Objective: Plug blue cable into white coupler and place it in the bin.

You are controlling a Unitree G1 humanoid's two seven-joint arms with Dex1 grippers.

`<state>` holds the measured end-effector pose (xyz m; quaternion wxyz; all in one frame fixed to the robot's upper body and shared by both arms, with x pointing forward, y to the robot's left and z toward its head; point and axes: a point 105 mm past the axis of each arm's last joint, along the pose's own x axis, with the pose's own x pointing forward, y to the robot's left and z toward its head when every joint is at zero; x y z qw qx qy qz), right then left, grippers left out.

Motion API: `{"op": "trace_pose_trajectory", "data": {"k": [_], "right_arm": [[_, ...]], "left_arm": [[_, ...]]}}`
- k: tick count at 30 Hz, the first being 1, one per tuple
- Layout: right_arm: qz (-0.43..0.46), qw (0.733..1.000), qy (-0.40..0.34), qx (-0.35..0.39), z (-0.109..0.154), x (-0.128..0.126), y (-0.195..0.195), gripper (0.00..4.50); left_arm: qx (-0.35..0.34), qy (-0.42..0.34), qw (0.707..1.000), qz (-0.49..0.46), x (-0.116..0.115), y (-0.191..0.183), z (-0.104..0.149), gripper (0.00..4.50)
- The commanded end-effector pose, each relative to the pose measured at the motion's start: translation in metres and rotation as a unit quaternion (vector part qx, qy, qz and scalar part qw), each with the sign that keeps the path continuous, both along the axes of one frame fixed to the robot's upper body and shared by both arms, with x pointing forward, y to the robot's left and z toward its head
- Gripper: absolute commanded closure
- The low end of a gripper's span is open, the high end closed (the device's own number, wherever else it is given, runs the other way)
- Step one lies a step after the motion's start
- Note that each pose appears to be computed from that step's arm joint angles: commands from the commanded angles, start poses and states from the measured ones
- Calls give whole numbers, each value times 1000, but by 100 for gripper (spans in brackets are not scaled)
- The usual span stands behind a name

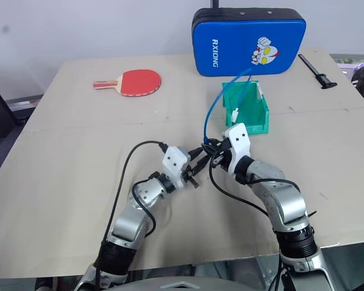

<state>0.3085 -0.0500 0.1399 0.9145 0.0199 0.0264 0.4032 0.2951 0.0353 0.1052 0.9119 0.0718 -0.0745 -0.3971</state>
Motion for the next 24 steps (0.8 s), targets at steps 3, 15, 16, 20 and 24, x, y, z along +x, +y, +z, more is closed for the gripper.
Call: {"op": "trace_pose_trajectory", "data": {"k": [3, 15, 16, 20, 24], "right_arm": [[8, 998, -53, 19, 21, -1, 2, 428], [-82, 993, -79, 40, 66, 38, -67, 428], [-86, 992, -78, 39, 73, 44, -73, 428], [-112, 993, -25, 17, 79, 74, -94, 428], [-96, 993, 62, 9, 68, 108, -96, 428]], "left_arm": [[-18, -9, 999, -42, -13, -4, 14, 55], [-87, 8, 995, -40, -39, 32, 59, 55], [-94, 11, 995, -40, -42, 35, 65, 55], [-85, 13, 996, -12, -47, 53, 79, 55], [-92, 13, 995, 34, -40, 76, 99, 55]]}}
